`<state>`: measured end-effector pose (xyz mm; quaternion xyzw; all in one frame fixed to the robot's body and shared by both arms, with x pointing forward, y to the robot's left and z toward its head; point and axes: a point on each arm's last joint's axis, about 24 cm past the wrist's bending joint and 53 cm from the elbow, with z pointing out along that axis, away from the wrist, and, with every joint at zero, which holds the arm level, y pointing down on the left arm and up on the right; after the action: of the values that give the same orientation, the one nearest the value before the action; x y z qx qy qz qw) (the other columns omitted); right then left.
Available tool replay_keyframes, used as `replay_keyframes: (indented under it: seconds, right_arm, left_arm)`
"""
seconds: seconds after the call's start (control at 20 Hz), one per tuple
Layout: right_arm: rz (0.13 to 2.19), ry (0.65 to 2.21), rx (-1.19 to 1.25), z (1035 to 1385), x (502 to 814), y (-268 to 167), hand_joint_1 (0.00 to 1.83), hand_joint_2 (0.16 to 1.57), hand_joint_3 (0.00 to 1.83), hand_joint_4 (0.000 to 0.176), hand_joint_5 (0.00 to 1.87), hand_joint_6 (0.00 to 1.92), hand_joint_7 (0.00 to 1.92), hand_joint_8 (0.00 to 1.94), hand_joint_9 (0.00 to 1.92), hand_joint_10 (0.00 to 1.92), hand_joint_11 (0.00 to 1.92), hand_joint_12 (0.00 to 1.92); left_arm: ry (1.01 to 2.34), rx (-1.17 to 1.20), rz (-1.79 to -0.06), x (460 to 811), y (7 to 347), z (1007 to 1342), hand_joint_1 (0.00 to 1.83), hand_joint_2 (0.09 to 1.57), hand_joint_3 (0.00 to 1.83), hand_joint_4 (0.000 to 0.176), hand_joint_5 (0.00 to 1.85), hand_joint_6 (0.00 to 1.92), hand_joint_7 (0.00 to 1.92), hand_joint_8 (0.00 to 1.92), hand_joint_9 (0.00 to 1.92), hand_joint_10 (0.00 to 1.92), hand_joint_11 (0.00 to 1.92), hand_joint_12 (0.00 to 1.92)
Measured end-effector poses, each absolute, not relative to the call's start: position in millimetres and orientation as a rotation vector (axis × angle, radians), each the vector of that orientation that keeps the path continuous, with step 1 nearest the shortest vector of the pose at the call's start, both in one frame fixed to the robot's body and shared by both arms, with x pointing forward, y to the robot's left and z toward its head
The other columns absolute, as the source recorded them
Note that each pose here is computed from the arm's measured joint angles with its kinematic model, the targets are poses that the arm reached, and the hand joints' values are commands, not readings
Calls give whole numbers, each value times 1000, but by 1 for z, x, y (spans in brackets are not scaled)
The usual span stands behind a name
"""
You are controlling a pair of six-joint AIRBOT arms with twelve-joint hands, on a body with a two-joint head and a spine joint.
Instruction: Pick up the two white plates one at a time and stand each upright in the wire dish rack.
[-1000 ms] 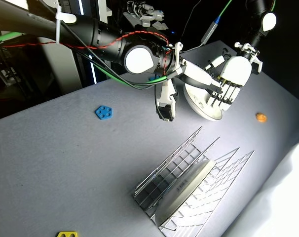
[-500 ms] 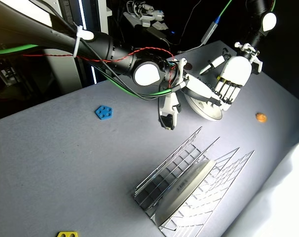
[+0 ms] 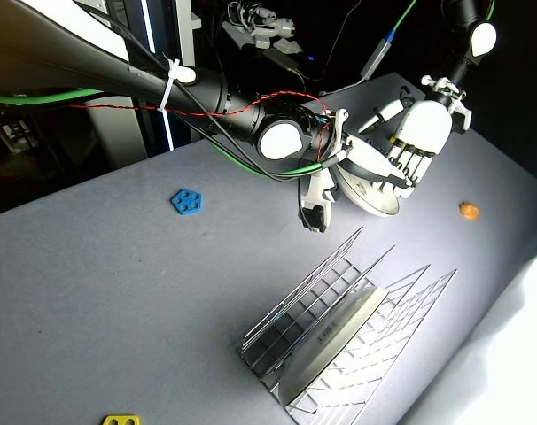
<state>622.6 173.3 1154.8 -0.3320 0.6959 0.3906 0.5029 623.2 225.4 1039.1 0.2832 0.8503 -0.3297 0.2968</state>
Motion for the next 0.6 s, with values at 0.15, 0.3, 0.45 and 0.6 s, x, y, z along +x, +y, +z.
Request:
replay_keyframes:
  seconds: [0.15,0.3,0.45,0.6]
  right_arm:
    - [942,1681,-803,1155,623,173,1061,1193,4,0,474,34,515,23,474,76,0,1212]
    - [938,1684,-802,1154,624,172,1101,1184,0,0,724,74,780,48,729,147,266,1309]
    - [952,1647,-794,1164,624,173,1321,1149,16,0,864,1183,904,1033,873,1026,667,1198]
    - [965,1626,-787,1171,623,173,1369,1123,0,0,922,1058,962,964,901,1196,723,1190]
  left_arm:
    - [2260,753,-876,623,225,1039,0,1062,1,0,182,3,169,2,127,3,0,326]
    - [2260,753,-876,623,226,1039,0,1060,0,0,209,2,194,1,152,2,0,384]
    - [2262,751,-876,623,226,1039,0,1057,0,0,215,3,197,2,151,1,0,383]
    - [2262,750,-878,623,226,1040,0,1058,0,0,217,3,205,2,168,4,0,419]
